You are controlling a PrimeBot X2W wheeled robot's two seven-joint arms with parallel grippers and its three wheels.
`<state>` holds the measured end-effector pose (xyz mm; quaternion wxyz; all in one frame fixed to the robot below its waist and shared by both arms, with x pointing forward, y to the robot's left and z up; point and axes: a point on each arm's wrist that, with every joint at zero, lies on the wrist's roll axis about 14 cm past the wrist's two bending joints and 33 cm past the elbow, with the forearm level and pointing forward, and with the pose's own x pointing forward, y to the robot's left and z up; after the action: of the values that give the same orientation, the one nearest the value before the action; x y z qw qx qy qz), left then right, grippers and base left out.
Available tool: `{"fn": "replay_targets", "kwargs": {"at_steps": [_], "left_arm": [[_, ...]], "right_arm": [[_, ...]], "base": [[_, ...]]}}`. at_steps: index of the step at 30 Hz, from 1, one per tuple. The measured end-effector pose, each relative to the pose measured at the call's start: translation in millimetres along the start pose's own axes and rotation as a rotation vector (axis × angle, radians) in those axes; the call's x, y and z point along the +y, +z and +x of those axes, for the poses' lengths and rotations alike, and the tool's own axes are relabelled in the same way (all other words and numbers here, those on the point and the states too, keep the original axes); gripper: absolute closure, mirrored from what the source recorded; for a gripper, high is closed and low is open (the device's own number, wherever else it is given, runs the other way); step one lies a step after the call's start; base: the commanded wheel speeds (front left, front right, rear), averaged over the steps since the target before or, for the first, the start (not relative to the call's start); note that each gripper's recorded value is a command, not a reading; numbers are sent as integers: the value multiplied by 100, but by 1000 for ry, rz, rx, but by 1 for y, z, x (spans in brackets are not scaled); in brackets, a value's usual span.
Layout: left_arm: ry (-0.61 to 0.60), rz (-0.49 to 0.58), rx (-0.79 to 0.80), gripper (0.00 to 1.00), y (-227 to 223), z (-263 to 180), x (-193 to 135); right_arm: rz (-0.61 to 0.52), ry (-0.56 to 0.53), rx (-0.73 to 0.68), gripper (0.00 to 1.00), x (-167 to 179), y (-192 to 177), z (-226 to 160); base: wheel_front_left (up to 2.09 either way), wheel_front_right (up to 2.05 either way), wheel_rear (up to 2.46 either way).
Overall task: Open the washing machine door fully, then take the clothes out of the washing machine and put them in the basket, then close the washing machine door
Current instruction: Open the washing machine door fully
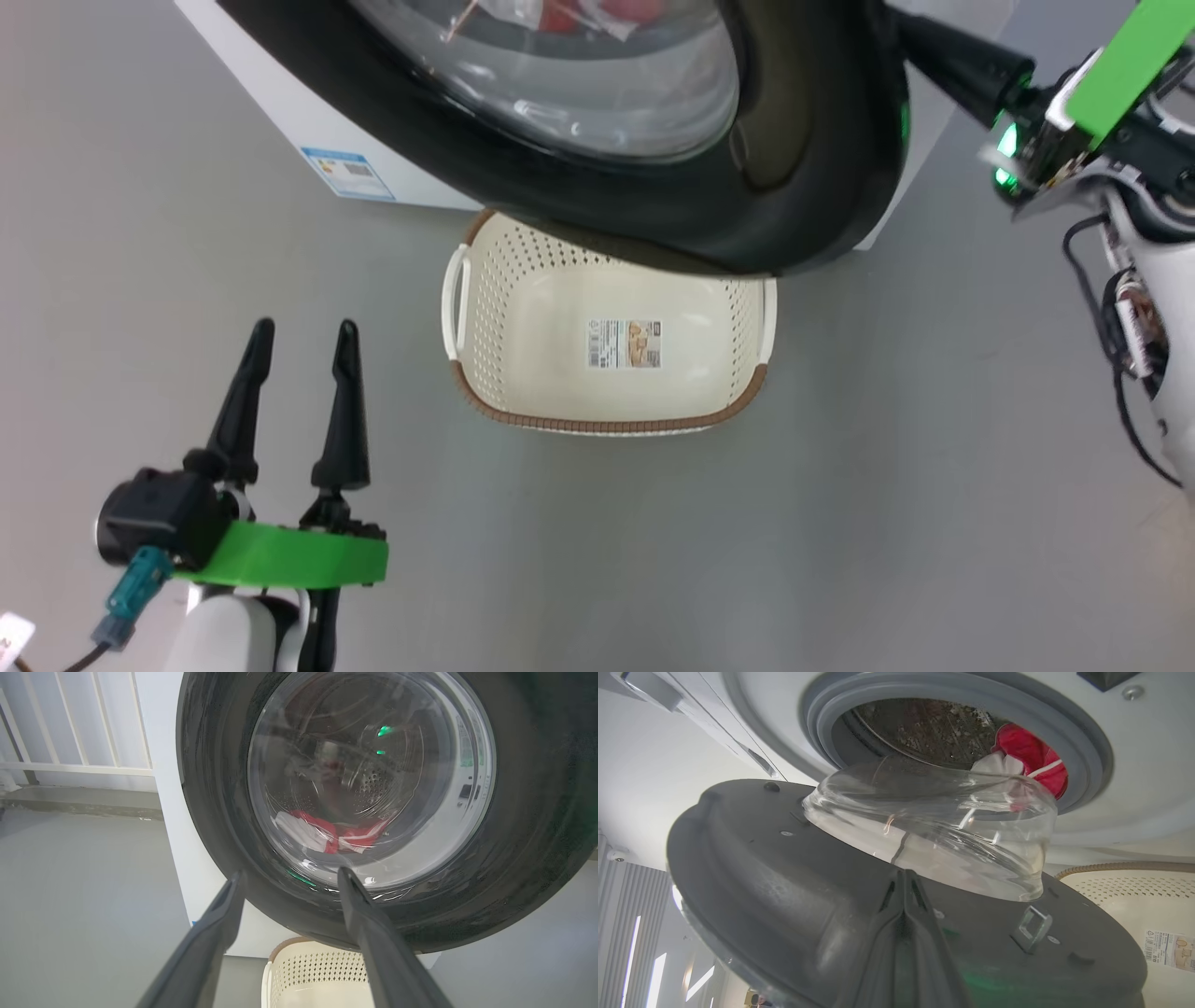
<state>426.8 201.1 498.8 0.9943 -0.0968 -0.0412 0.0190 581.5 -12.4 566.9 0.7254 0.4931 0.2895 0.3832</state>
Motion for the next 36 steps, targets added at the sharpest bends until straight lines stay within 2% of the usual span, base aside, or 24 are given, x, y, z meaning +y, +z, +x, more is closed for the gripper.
{"fn": "replay_targets", "kwargs": {"at_steps": [9,18,32,33,34,35,36], "left_arm": [[2,6,-13,0,9,-15,1],[-13,6,-20,0,12,-19,-3],[-30,4,-37,0,17,-17,-7],[-32,4,-36,0,17,-16,-8],[-34,3,-36,0,17,-16,-9],[-35,2,-35,0,16,-15,-9],[-36,1,-35,0,16,-15,-9]], "right_arm": [[3,9,53,100,15,-28,-11],[6,20,51,100,23,-35,-19],[-61,45,-87,100,44,-11,-33],[-69,53,-103,94,47,-8,-35],[-76,60,-115,71,49,-7,-38],[-88,66,-123,58,51,-7,-40],[-98,76,-126,52,54,-8,-41]], "base": [[0,0,0],[0,0,0],[0,0,0],[0,0,0],[0,0,0],[0,0,0],[0,0,0]]}}
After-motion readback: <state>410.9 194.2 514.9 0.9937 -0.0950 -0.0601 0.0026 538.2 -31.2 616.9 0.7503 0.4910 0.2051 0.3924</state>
